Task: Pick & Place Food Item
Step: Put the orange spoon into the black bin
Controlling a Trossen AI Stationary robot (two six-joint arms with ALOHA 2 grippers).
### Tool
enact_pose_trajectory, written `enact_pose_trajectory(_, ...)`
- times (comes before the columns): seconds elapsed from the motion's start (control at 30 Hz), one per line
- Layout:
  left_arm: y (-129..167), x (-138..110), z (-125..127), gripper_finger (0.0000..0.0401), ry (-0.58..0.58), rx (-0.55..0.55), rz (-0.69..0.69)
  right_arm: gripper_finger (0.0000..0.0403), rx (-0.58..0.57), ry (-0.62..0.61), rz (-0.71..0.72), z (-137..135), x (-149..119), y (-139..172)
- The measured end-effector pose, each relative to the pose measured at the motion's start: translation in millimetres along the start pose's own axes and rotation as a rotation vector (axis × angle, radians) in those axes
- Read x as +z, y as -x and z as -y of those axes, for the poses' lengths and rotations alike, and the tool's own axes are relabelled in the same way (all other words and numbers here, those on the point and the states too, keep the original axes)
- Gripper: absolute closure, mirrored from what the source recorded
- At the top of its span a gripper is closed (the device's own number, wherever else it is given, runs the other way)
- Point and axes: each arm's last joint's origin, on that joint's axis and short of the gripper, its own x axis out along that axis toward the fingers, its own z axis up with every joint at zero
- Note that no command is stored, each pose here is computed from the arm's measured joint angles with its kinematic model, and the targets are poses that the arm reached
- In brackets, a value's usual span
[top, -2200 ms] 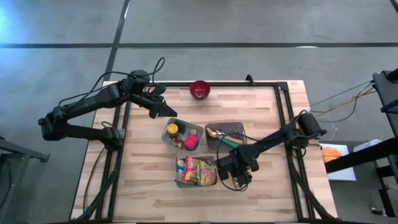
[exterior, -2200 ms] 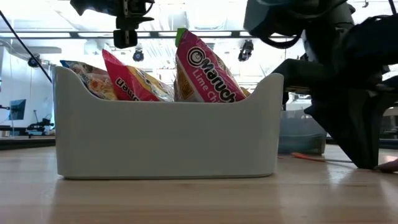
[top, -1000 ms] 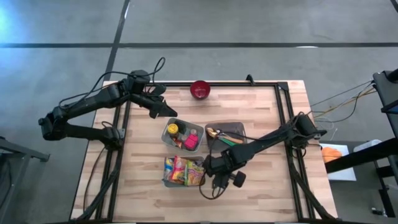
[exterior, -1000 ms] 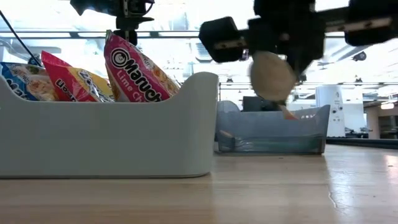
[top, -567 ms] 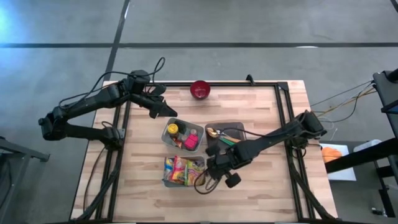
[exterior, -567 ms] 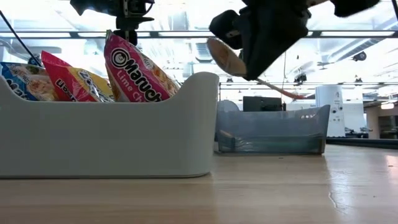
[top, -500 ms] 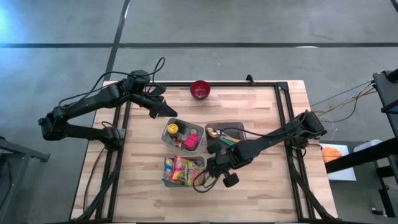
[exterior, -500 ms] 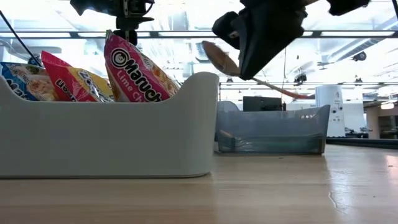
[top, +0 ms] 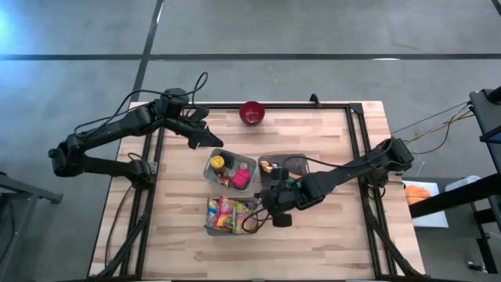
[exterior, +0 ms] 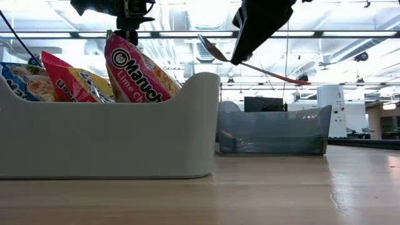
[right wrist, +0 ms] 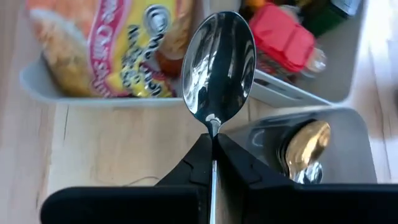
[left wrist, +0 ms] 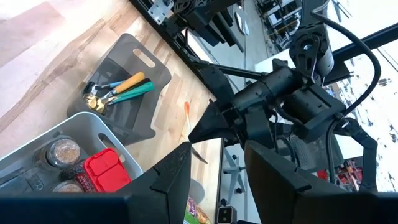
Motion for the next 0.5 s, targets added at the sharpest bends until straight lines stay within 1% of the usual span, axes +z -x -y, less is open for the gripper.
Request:
enact_pose_trajectory(0.13, 0.0, 0.0, 0.0, 0.0249, 0.000, 0.000, 0.000, 0.0394, -0.061, -0.137, 0.017, 3.5, -0.3, 4.1)
enact_pose_trajectory(0.17, 0.0, 0.0, 0.0, 0.0249, 0.000, 0.000, 0.000, 0.0394, -0.082, -0.155, 0.019, 4.6, -0.8, 5.0)
enact_pose_trajectory(0.27, 0.0, 0.0, 0.0, 0.0249, 0.000, 0.000, 0.000, 0.0394, -0.132, -0.157, 0.018, 7.8, -2.5, 8.2)
enact_pose_trajectory(0.37, 0.0, 0.0, 0.0, 0.0249, 0.003, 0.000, 0.000, 0.0394, -0.148, -0.169, 0.001, 9.9, -4.5, 8.9)
enact_pose_trajectory(0.5, 0.0, 0.0, 0.0, 0.0249, 0.003, 0.000, 0.000, 0.0394, -0.157, -0.267, 0.001, 15.9, -4.8, 11.4)
